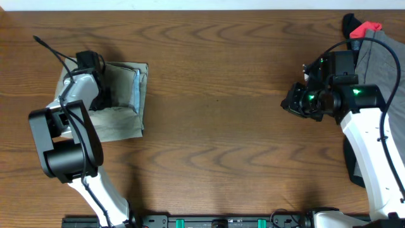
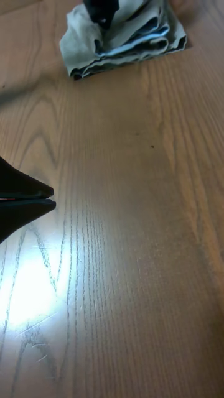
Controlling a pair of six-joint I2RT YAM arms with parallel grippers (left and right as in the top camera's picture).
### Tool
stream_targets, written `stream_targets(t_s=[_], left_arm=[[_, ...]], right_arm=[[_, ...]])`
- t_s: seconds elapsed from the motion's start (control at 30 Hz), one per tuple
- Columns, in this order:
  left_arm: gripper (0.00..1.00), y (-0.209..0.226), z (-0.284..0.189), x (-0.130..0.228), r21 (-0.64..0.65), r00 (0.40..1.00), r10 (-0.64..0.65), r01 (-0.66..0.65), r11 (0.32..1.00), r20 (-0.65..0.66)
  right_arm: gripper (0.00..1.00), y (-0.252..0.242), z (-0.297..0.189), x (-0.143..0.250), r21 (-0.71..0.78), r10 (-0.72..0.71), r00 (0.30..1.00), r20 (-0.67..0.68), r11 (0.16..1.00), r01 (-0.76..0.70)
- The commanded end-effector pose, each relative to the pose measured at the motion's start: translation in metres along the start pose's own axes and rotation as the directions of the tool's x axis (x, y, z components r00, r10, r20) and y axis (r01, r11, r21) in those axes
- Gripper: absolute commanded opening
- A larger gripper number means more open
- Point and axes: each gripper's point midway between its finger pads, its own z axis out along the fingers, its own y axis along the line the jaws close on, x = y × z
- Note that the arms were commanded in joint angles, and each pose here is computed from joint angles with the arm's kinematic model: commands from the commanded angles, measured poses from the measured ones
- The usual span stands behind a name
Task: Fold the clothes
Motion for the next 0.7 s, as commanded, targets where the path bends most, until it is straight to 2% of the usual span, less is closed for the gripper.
stream_targets(t_s=[0.0, 0.1, 0.23, 0.33, 0.37, 0.43, 0.5, 0.67], left_arm=[[0.26, -0.008, -0.008, 0.017, 0.034, 0.994, -0.067, 0.07, 0.997, -0.088], [0.36, 0.003, -0.06, -0.001, 0.083, 0.99, -0.138, 0.14, 0.987, -0.036], [0.52, 0.006, -0.134, -0.013, 0.238, 0.978, -0.195, 0.174, 0.956, 0.069], [0.56, 0.005, -0.166, -0.006, 0.31, 0.97, -0.224, 0.184, 0.933, 0.099], [0.55, 0.001, -0.174, 0.0, 0.344, 0.968, -0.235, 0.194, 0.919, 0.083], [0.37, -0.011, -0.181, 0.013, 0.406, 0.975, -0.221, 0.189, 0.894, 0.033], [0.24, -0.021, -0.178, 0.029, 0.434, 0.98, -0.196, 0.189, 0.881, -0.03], [0.13, -0.043, -0.135, 0.044, 0.45, 0.981, -0.178, 0.193, 0.872, -0.075]], right_arm=[[0.01, 0.007, -0.017, -0.003, -0.029, -0.012, 0.999, 0.051, 0.999, 0.013], [0.01, 0.01, -0.025, -0.005, -0.034, -0.04, 0.995, 0.086, 0.998, 0.043], [0.02, 0.012, -0.035, -0.006, -0.031, -0.073, 0.989, 0.125, 0.996, 0.078], [0.04, 0.011, -0.037, -0.005, -0.027, -0.09, 0.988, 0.127, 0.995, 0.095], [0.04, 0.011, -0.037, -0.004, -0.025, -0.094, 0.988, 0.125, 0.995, 0.098], [0.05, 0.01, -0.037, -0.003, -0.023, -0.093, 0.989, 0.119, 0.995, 0.096], [0.05, 0.01, -0.037, -0.002, -0.022, -0.092, 0.989, 0.117, 0.995, 0.095], [0.05, 0.009, -0.037, 0.0, -0.016, -0.122, 0.986, 0.11, 0.992, 0.125]])
